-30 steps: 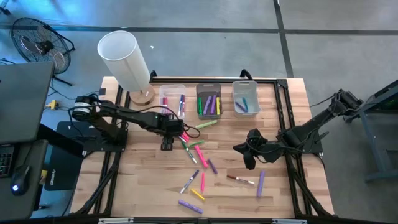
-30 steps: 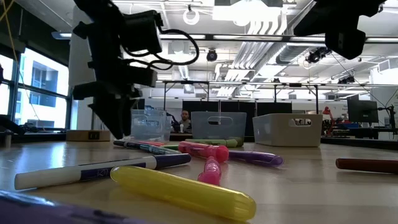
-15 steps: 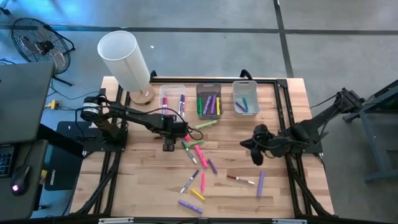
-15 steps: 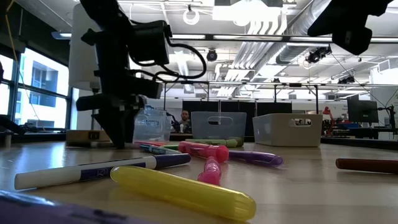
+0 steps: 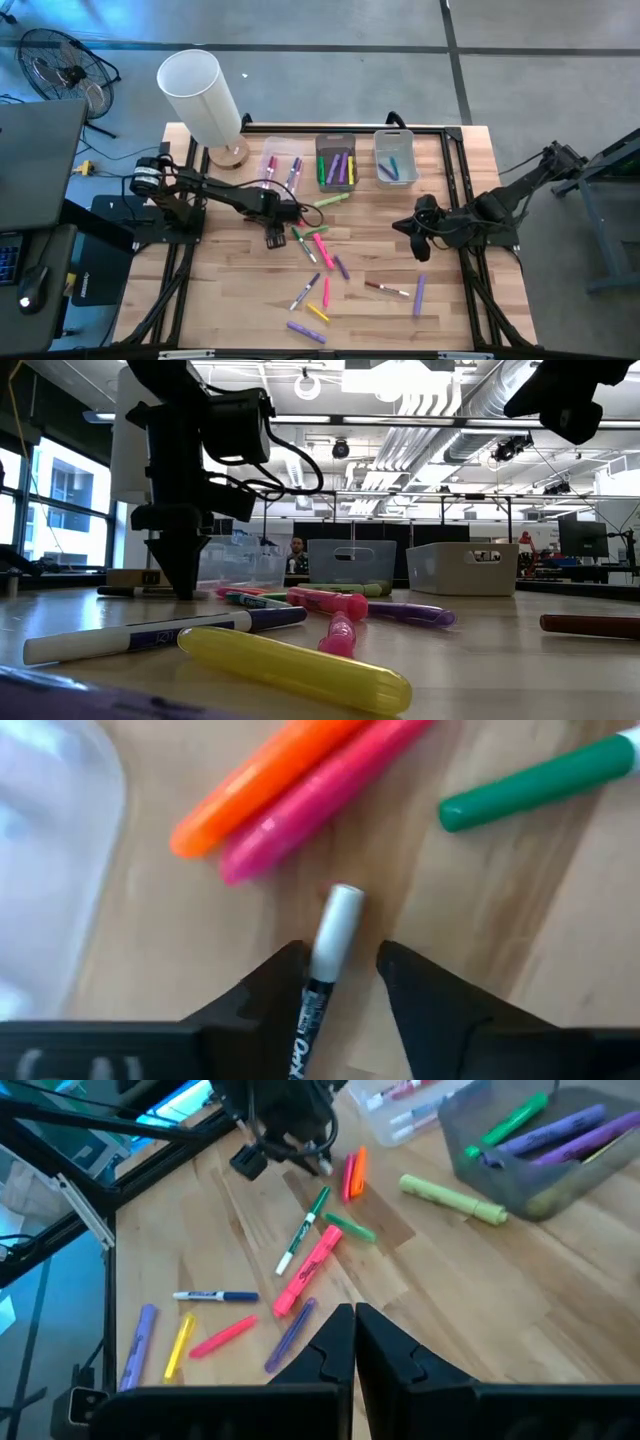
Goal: Pick & Place Markers
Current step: Put the black dry erase marker into the transparent bin
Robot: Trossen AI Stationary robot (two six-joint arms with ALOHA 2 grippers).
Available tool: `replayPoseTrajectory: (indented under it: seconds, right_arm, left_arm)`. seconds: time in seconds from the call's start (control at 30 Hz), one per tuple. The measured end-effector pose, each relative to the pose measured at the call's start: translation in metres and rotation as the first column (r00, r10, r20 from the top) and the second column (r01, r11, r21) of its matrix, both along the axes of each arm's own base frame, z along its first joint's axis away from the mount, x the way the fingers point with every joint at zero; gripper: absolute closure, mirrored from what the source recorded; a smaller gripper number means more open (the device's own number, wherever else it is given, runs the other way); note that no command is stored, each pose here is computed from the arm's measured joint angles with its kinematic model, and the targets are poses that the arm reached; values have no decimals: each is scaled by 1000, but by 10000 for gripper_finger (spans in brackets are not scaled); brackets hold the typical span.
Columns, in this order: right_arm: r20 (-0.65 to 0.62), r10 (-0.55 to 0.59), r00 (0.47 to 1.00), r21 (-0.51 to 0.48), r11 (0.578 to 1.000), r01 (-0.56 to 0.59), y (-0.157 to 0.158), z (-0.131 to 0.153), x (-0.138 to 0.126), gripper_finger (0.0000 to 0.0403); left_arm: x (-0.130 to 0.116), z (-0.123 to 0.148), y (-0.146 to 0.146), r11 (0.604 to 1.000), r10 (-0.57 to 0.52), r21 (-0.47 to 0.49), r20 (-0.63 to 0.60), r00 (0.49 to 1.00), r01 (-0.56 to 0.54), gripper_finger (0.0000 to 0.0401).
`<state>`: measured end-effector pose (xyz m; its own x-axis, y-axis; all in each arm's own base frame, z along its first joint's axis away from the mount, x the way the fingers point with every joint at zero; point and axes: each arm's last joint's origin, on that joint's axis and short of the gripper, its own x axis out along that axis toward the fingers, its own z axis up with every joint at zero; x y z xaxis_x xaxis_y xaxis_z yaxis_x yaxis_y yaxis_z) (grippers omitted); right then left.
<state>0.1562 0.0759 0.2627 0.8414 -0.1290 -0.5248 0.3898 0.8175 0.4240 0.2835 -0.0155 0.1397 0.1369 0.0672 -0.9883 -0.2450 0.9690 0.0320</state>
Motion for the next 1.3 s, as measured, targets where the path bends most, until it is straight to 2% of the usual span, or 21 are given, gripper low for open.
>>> replayPoseTrajectory:
  seconds: [0.33, 0.53, 0.6, 0.8, 0.97, 1.03, 1.13, 1.3]
  right_arm:
    - [3, -10, 1000, -56, 998, 10, -7, 3, -4, 403]
    - [-4, -7, 1000, -93, 996, 6, -14, 5, -8, 402]
    - [-11, -10, 1000, -103, 995, 9, -16, 5, -9, 402]
    - [-43, -26, 999, -132, 991, 20, -21, 3, -10, 403]
    - [-59, -42, 997, -153, 988, 32, -25, 2, -10, 402]
    - [-60, -48, 997, -157, 987, 38, -26, 2, -9, 402]
    - [-60, -56, 997, -158, 986, 46, -28, 2, -9, 402]
    - [-76, -60, 995, -163, 985, 47, -28, 1, -10, 402]
  left_arm:
    - [1, 4, -4, 998, 61, -35, 22, 998, -60, 383]
    - [13, 24, -8, 993, 72, -94, 5, 997, -71, 375]
    - [20, 42, -9, 992, 71, -109, 19, 997, -68, 381]
    - [35, 99, 3, 993, 107, -63, 48, 993, -104, 389]
    - [39, 137, 41, 985, 159, 58, 98, 982, -165, 389]
    - [38, 147, 62, 976, 194, 79, 109, 975, -203, 389]
    - [34, 153, 98, 954, 275, 84, 142, 951, -288, 389]
    - [21, 155, 153, 891, 430, 54, 211, 878, -450, 380]
